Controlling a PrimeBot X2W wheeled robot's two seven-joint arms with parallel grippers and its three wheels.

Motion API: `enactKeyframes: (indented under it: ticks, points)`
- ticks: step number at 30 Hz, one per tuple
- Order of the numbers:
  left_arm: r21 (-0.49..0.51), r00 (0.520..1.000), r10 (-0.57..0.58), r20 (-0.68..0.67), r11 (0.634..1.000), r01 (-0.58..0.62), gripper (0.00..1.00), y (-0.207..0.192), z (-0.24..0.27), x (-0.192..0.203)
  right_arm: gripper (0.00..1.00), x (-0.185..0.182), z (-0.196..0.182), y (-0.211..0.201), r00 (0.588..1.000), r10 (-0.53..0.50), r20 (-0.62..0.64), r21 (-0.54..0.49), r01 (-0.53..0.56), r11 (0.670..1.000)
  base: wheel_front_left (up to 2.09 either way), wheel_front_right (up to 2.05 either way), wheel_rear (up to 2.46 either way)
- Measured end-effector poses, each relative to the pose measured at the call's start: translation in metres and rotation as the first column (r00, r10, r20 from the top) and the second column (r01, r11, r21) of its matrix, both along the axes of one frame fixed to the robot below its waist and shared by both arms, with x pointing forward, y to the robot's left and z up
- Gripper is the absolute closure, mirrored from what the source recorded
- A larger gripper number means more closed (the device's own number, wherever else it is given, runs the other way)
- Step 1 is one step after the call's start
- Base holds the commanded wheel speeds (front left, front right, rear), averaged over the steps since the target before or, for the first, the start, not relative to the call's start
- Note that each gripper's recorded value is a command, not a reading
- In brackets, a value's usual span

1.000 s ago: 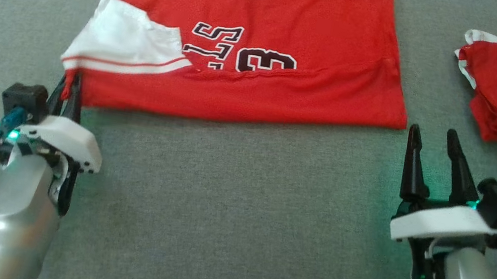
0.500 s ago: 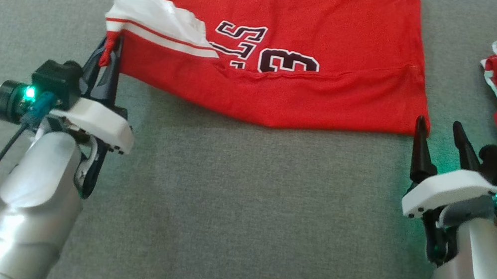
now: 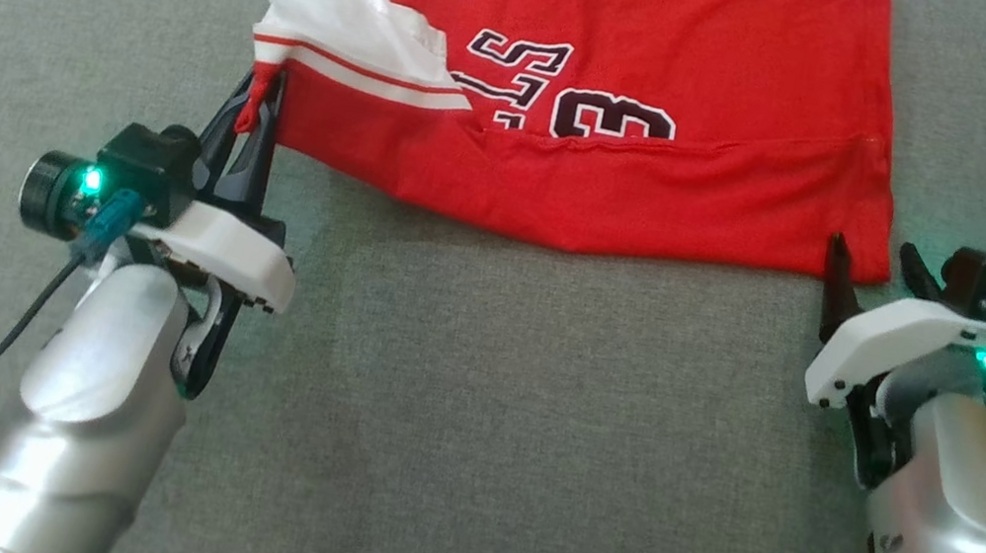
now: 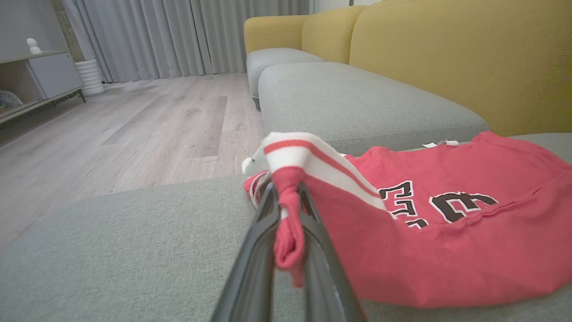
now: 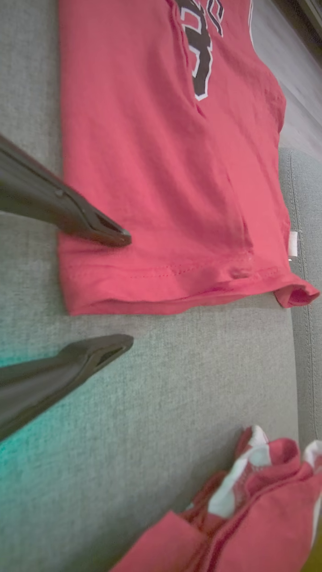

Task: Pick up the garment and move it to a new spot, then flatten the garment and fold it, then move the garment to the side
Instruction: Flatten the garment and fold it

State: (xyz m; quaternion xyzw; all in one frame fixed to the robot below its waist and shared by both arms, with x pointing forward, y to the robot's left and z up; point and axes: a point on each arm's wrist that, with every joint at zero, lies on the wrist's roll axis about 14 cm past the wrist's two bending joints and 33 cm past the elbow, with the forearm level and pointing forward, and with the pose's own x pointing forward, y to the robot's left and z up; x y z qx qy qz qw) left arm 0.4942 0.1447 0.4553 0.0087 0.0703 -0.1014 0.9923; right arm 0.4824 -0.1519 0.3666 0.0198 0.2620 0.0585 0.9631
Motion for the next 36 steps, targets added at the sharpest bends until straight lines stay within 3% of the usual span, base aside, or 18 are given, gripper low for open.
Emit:
enactKeyframes:
  ticks: [1,2,3,15,36]
  points:
    - [0.0,1.0,0.0,0.001,1.0,0.0,1.0,0.0,0.0,-0.001,0.28,0.002,0.0,0.001,1.0,0.003,-0.002,0.001,-0.003,1.0,0.0,0.0,0.0]
    - [0.0,1.0,0.001,0.0,1.0,-0.001,1.0,0.0,0.0,-0.001,0.79,0.003,0.001,0.002,1.0,0.004,-0.002,0.002,-0.004,1.0,0.0,0.0,0.0]
    - [0.001,1.0,0.003,-0.004,1.0,-0.003,1.0,0.001,0.0,-0.002,1.0,0.003,0.001,0.003,1.0,0.006,-0.002,0.002,-0.006,1.0,0.0,0.0,0.0]
    - [0.02,0.999,0.014,-0.046,1.0,-0.013,1.0,0.003,-0.007,-0.023,1.0,-0.006,0.027,-0.011,0.993,-0.024,0.112,-0.01,0.026,1.0,0.0,0.0,0.0]
    - [0.006,0.981,-0.016,-0.194,1.0,0.018,1.0,-0.015,-0.038,-0.121,1.0,-0.105,0.04,-0.041,0.988,-0.114,0.106,0.013,0.113,0.993,0.0,0.0,0.0]
